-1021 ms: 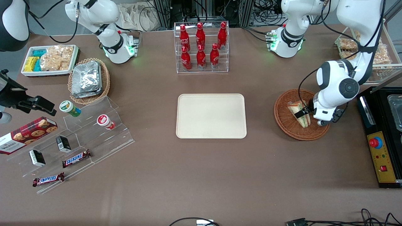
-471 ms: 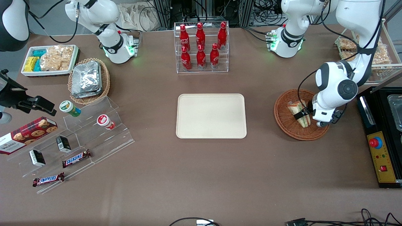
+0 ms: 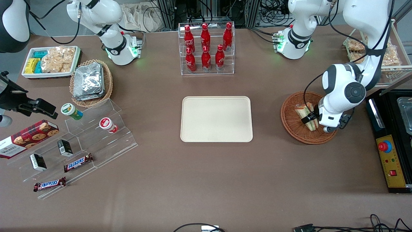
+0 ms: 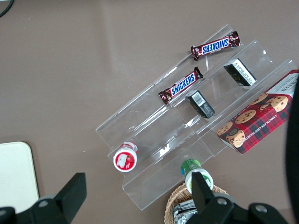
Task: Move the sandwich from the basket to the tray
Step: 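Close the left gripper on the sandwich and lift it from the basket, then carry the held sandwich with the left gripper over the white tray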
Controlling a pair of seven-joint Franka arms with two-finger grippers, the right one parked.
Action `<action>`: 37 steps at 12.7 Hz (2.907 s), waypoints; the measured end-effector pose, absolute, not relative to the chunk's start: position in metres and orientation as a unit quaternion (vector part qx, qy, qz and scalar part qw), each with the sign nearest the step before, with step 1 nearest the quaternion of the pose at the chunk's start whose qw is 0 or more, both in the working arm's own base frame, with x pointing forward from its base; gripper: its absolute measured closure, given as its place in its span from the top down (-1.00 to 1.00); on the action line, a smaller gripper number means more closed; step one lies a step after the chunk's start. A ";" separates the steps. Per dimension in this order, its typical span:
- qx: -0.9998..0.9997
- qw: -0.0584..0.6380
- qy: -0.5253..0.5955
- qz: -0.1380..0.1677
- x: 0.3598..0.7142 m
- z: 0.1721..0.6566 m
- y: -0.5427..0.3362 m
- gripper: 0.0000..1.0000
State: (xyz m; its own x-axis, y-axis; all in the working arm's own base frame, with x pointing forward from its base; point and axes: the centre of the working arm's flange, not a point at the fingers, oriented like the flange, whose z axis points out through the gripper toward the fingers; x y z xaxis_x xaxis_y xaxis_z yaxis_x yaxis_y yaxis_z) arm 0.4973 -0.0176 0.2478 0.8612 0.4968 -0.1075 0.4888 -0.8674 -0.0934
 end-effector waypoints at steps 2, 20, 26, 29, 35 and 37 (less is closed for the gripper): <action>-0.963 0.033 -0.258 0.068 0.496 0.245 -0.018 1.00; -0.959 0.046 -0.260 0.105 0.487 0.252 -0.023 -0.40; -0.969 0.036 -0.224 0.103 0.464 0.463 -0.027 -0.64; -0.973 0.033 -0.207 0.101 0.458 0.563 -0.032 -0.64; -0.988 0.022 -0.129 0.082 0.460 0.619 -0.106 -0.64; -0.989 0.015 -0.122 0.083 0.458 0.621 -0.172 -0.67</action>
